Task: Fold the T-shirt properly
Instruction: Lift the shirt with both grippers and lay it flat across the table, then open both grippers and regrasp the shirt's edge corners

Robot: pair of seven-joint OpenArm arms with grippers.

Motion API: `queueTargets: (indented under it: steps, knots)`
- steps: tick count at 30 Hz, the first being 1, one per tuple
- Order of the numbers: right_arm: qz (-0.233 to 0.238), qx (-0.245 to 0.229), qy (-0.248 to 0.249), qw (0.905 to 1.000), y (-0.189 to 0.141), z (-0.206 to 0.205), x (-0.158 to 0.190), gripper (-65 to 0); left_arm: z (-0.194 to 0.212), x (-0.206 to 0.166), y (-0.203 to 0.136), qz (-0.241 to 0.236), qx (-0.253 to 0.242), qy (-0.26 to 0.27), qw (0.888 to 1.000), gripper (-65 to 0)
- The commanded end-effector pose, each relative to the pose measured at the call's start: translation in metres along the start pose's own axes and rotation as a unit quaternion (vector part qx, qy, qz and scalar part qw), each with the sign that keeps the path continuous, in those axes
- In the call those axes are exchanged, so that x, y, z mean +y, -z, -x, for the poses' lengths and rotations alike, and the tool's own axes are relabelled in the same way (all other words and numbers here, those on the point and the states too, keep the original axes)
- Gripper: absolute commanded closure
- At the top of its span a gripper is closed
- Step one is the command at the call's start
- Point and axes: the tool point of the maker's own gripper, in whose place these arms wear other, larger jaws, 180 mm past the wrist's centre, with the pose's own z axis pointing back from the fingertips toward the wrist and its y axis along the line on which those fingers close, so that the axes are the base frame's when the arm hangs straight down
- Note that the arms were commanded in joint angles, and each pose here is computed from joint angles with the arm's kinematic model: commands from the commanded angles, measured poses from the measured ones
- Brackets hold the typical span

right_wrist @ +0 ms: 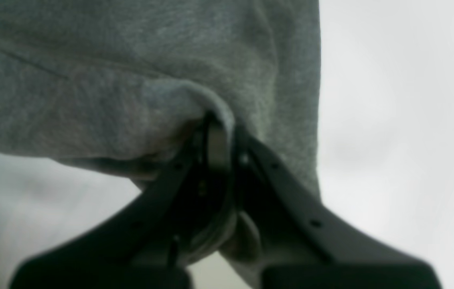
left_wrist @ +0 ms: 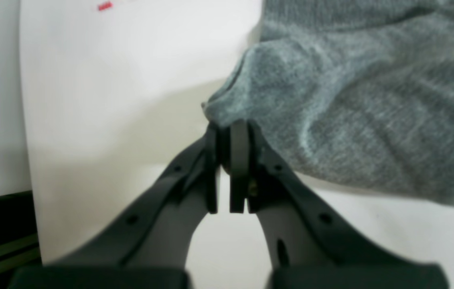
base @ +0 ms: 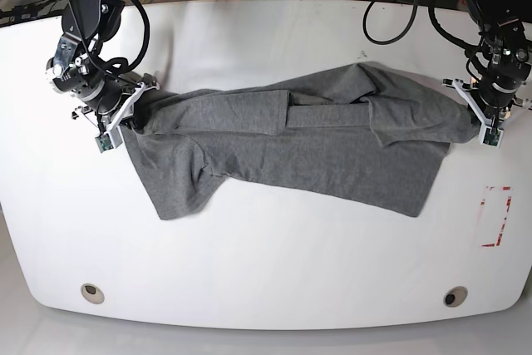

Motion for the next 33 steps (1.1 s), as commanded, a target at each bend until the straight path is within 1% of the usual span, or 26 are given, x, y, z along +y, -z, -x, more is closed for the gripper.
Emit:
queueTargets:
  steps: [1, 3, 4, 7, 9, 10, 11, 12, 14, 16, 19, 20, 22, 23, 26, 29, 33]
  knots:
    - [0.009, -0.015, -0.002, 0.9998, -0.006, -0.007, -0.004, 0.0, -0.006, 0.016, -0.006, -0.025, -0.011, 0.006, 1.000, -0.3]
    - [0.007, -0.007, 0.000, 0.9999, -0.006, 0.000, -0.002, 0.0, -0.002, 0.015, -0.007, -0.022, -0.007, 0.011, 1.000, -0.3]
    - [0.007, -0.005, 0.001, 1.0000, -0.006, 0.003, -0.001, -1.7, 0.000, 0.014, -0.007, -0.020, -0.004, 0.013, 1.000, -0.3]
    - [-0.001, -0.001, 0.009, 1.0000, -0.004, 0.010, 0.008, -11.3, 0.005, 0.011, -0.007, -0.015, 0.002, 0.019, 1.000, -0.6]
    - [0.001, -0.007, 0.004, 1.0000, -0.007, 0.006, 0.009, -19.8, 0.006, 0.011, -0.007, -0.015, 0.005, 0.022, 1.000, -1.3]
    - [0.004, -0.007, 0.000, 1.0000, -0.010, 0.007, 0.010, -23.8, 0.007, 0.010, -0.007, -0.013, 0.007, 0.024, 1.000, -3.2]
    - [0.005, -0.010, -0.003, 0.9999, -0.013, 0.006, 0.011, -26.3, 0.008, 0.009, -0.007, -0.012, 0.008, 0.025, 1.000, -5.3]
    - [0.004, -0.019, -0.006, 0.9998, -0.017, 0.002, 0.015, -29.8, 0.010, 0.009, -0.007, -0.010, 0.010, 0.027, 1.000, -9.6]
    - [-0.007, -0.039, -0.004, 0.9992, -0.023, -0.006, 0.024, -34.7, 0.013, 0.008, -0.008, -0.008, 0.014, 0.029, 0.999, -18.3]
    - [-0.020, -0.048, -0.005, 0.9986, -0.030, -0.012, 0.029, -40.3, 0.014, 0.008, -0.008, -0.008, 0.015, 0.030, 0.999, -29.3]
    - [-0.040, -0.057, 0.004, 0.9976, -0.034, -0.018, 0.031, -44.9, 0.013, 0.007, -0.008, -0.008, 0.014, 0.030, 0.999, -41.4]
    - [-0.040, -0.062, 0.010, 0.9973, -0.037, -0.019, 0.027, -45.3, 0.013, 0.007, -0.008, -0.007, 0.013, 0.029, 0.999, -43.2]
    - [-0.037, -0.083, 0.026, 0.9955, -0.039, -0.029, 0.018, -45.2, 0.012, 0.007, -0.009, -0.006, 0.011, 0.031, 0.999, -43.9]
    - [-0.035, -0.084, 0.035, 0.9952, -0.038, -0.031, 0.013, -45.3, 0.011, 0.006, -0.009, -0.004, 0.010, 0.034, 0.999, -43.9]
    - [-0.031, -0.085, 0.052, 0.9945, -0.031, -0.039, 0.000, -45.3, 0.008, 0.006, -0.009, -0.002, 0.006, 0.038, 0.999, -43.9]
    - [-0.025, -0.085, 0.079, 0.9930, -0.023, -0.043, -0.023, -45.2, -0.005, 0.010, -0.008, -0.008, -0.009, 0.034, 0.999, -43.9]
    - [-0.035, -0.077, 0.109, 0.9905, -0.006, -0.048, -0.041, -45.2, -0.011, 0.012, -0.008, -0.011, -0.017, 0.034, 0.999, -43.9]
